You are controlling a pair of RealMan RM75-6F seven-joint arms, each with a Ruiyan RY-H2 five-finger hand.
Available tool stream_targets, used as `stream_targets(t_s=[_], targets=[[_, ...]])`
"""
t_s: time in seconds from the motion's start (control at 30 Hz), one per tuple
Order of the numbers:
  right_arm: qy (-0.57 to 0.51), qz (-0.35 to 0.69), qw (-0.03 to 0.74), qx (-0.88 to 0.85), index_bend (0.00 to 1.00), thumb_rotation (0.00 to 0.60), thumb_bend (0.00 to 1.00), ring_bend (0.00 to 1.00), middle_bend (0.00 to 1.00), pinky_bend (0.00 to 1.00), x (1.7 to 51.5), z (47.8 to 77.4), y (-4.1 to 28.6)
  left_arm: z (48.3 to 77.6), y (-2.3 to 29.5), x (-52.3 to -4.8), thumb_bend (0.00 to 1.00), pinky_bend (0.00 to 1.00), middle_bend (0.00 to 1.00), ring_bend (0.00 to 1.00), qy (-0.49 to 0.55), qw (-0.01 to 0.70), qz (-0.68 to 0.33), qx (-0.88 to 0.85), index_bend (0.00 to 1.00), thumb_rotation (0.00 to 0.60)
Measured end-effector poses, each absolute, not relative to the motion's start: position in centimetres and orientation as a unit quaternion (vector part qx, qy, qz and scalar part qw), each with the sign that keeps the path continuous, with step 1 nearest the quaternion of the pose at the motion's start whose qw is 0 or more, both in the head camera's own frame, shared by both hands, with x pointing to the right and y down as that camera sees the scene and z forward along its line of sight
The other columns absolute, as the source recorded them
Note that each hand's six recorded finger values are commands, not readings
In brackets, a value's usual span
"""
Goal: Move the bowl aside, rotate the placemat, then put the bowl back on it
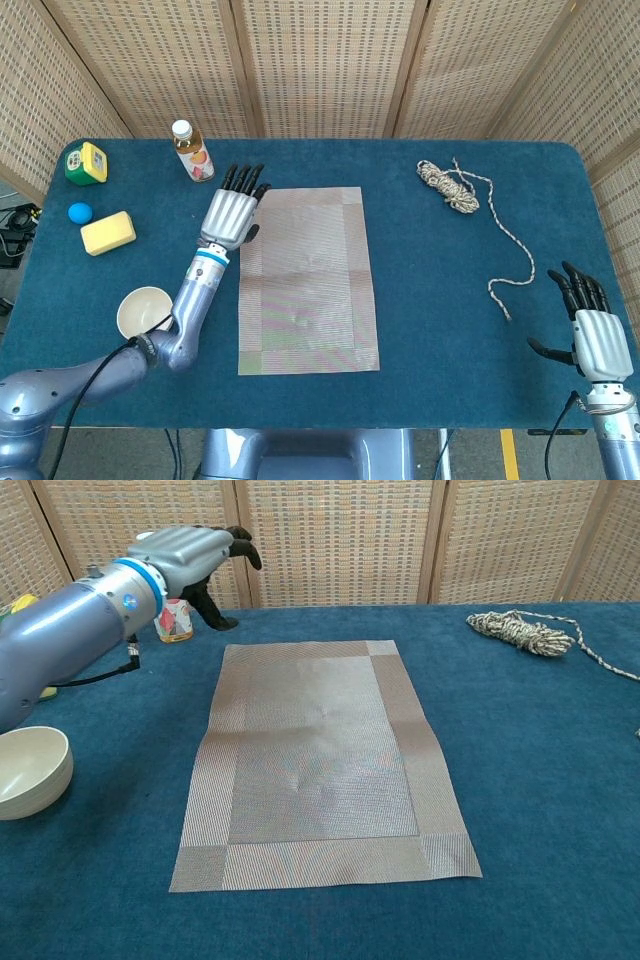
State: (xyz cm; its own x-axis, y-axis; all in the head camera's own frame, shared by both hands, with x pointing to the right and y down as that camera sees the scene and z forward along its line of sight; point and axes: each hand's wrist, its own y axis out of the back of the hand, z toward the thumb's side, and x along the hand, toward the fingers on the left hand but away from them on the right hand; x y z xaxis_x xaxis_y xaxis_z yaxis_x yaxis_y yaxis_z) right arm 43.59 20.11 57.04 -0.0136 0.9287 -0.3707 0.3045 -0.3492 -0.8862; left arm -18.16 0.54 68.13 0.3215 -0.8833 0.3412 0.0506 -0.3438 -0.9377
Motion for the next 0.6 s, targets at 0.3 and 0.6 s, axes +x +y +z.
stream_targets(t_s=[0.3, 0.6], targets=[[-0.484, 0.510, 0.312, -0.639, 0.12, 0.600, 0.10, 0.00, 0.00, 0.00, 42.8, 56.6, 20.3, 63.3, 6.0, -26.3, 0.26, 0.00, 0.00, 0.00, 0.348, 0.455, -0.504, -0.646, 0.10, 0.600], [-0.476, 0.506, 0.323, -0.643, 0.12, 0.600, 0.08, 0.00, 0.00, 0.00, 42.1, 56.6, 20.6, 59.4, 13.2, -34.9, 0.20, 0.00, 0.00, 0.00, 0.357, 0.445, -0.557, -0.604, 0.00, 0.600]])
